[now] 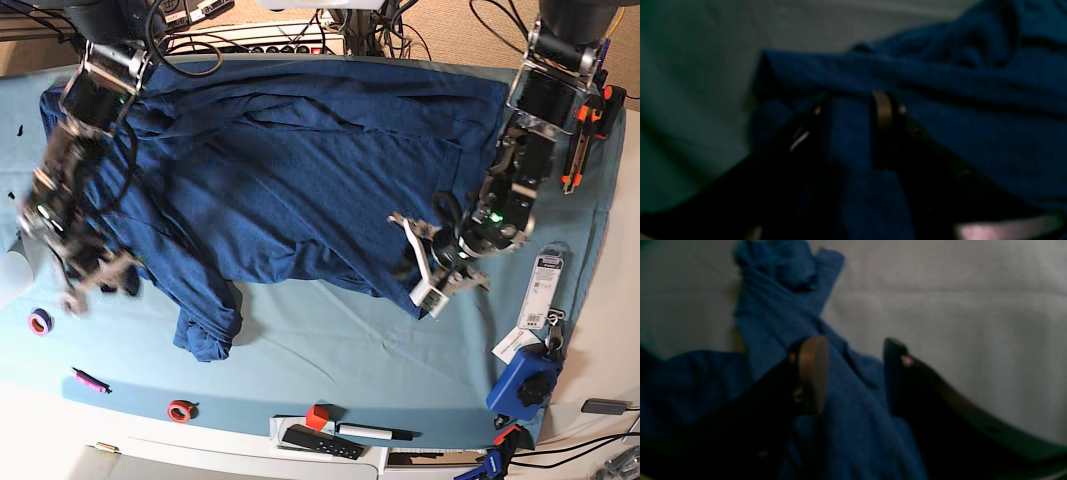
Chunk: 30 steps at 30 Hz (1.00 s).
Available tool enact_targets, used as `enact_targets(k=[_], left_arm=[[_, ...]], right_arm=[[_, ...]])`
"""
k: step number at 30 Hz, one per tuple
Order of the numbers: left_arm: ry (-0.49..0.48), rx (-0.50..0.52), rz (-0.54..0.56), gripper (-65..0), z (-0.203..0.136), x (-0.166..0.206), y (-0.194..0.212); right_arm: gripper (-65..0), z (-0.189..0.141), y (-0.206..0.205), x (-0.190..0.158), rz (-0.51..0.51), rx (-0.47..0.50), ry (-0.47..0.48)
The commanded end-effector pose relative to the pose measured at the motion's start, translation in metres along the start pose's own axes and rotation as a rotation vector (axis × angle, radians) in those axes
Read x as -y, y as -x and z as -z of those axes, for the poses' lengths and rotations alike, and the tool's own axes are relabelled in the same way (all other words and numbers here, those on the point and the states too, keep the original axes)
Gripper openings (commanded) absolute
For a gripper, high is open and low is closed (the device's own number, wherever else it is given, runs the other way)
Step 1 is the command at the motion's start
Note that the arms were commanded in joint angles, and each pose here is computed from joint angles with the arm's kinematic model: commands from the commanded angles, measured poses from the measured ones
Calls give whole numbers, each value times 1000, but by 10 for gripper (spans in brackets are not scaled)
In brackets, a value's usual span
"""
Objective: Layout the t-shirt on the table in an organized manner, then fold the t-shirt properly
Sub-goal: 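Reach both grippers to the shirt hem and grasp it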
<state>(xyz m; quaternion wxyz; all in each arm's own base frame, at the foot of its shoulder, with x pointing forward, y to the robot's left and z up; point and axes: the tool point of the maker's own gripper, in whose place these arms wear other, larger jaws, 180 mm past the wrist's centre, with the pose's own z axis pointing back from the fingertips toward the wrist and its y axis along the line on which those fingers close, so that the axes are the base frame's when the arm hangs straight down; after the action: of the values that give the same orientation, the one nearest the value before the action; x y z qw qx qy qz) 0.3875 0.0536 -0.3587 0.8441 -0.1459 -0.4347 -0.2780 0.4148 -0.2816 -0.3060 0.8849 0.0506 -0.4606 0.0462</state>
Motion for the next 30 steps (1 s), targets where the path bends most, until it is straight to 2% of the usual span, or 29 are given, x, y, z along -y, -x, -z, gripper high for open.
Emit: enact_targets(k=[1, 3, 6, 10, 17, 21, 22, 25, 26, 30], left_arm=[[5, 65, 11, -446, -1, -2, -23], [10, 64, 10, -446, 1, 1, -23], [1, 59, 18, -446, 0, -2, -22], [-14, 41, 39, -446, 0, -5, -18], [-15, 43, 41, -446, 0, -5, -19], [-15, 43, 41, -446, 0, -5, -19], [-15, 43, 41, -446, 0, -5, -19], [-15, 42, 41, -446, 0, -5, -19], [-16, 42, 41, -446, 0, -5, -18], [-15, 42, 41, -446, 0, -5, -19]], right_arm=[[-291, 1, -38, -2, -35, 89, 1], [-253, 17, -52, -15, -66, 85, -4], [-253, 44, -73, -31, -85, 82, -1], [-253, 78, -91, -45, -54, 71, -20], [-253, 114, -89, -72, 68, 40, -102], [-264, 120, -81, -71, 80, 18, -56], [-308, 120, -80, -70, 70, 12, -49], [-587, 121, -79, -69, 61, 5, -36], [-650, 121, -79, -67, 65, 4, -27], [-650, 119, -87, -47, 20, 27, 72]])
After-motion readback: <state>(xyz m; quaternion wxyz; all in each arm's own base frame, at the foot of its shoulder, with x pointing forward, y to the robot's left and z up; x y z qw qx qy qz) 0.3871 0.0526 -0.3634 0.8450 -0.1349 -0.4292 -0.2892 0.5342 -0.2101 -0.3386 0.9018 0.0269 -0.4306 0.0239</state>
